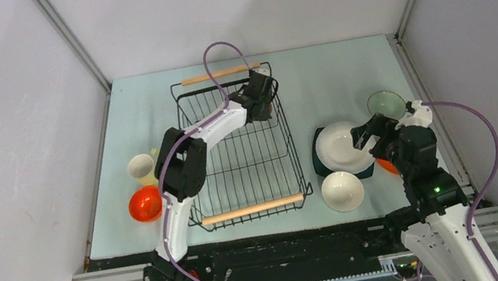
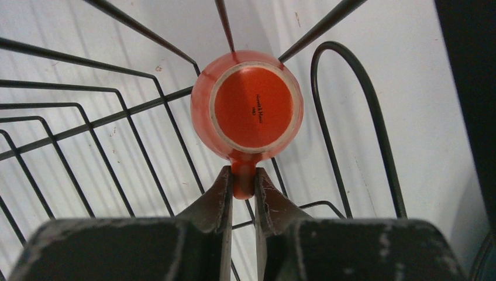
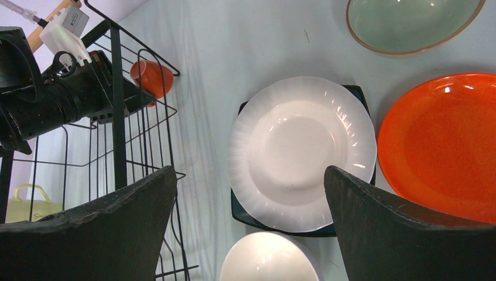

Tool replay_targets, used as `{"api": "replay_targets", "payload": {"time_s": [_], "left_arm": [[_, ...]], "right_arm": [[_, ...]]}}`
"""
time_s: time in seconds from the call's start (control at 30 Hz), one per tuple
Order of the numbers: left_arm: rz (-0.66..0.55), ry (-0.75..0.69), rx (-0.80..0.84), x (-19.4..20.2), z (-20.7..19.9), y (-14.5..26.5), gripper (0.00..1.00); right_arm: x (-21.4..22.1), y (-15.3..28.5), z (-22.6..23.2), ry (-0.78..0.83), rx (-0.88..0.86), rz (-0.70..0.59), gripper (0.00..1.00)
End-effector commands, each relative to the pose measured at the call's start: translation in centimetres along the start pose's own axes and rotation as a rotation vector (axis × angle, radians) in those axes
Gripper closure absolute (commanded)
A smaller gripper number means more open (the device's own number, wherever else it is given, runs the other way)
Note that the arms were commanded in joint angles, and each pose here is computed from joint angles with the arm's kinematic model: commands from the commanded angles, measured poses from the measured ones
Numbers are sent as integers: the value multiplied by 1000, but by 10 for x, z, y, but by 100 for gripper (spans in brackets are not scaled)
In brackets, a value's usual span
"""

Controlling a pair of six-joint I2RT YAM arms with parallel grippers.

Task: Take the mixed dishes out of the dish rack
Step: Pick up the cup from the dish rack.

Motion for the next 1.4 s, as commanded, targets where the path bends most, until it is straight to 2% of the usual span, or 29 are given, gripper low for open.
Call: {"api": "replay_targets", "payload": {"time_s": [0.0, 0.23, 0.4, 0.6, 0.73, 0.93, 0.97, 1.0, 1.03, 1.07, 1.2, 1.37], "left_arm": [[-68, -19, -4, -24, 5, 11, 100], [-148, 6, 7, -36, 12, 49, 100], [-267, 51, 38, -47, 18, 101, 100], [-352, 107, 48, -31, 29, 144, 100], [-421, 139, 112, -21, 30, 175, 100], [-614, 133, 360, -9, 15, 238, 100], [-691, 136, 410, -14, 14, 260, 100], [-689, 116, 475, -3, 7, 262, 100], [-769, 124, 523, -9, 6, 284, 100], [-762, 113, 574, 3, 0, 284, 100], [-891, 137, 714, 17, -4, 327, 100], [-1004, 202, 873, 32, -11, 357, 100]], "right_arm": [[-9, 3, 7, -18, -25, -41, 1], [-6, 5, 6, -19, -36, -35, 1], [-5, 12, 12, -17, -86, -28, 1], [3, 22, 31, 15, -235, 48, 1], [14, 34, 51, 37, -392, 139, 0], [31, 55, 83, 50, -662, 272, 1], [31, 57, 90, 39, -714, 274, 1], [39, 60, 93, 39, -762, 316, 1], [38, 63, 101, 30, -817, 312, 1], [45, 67, 104, 31, -856, 347, 1], [47, 83, 129, 10, -1034, 323, 1], [53, 101, 152, -55, -1186, 259, 1]]}}
Point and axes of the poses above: each gripper's point midway between its finger pads, its own y axis back along the fingers, its own z axis along the line the jaws close on, x = y × z, the point moved 4 cm from there along y, back along the fingers, and after that the axes turned 11 degrees about -y, right-handed, at the moved point
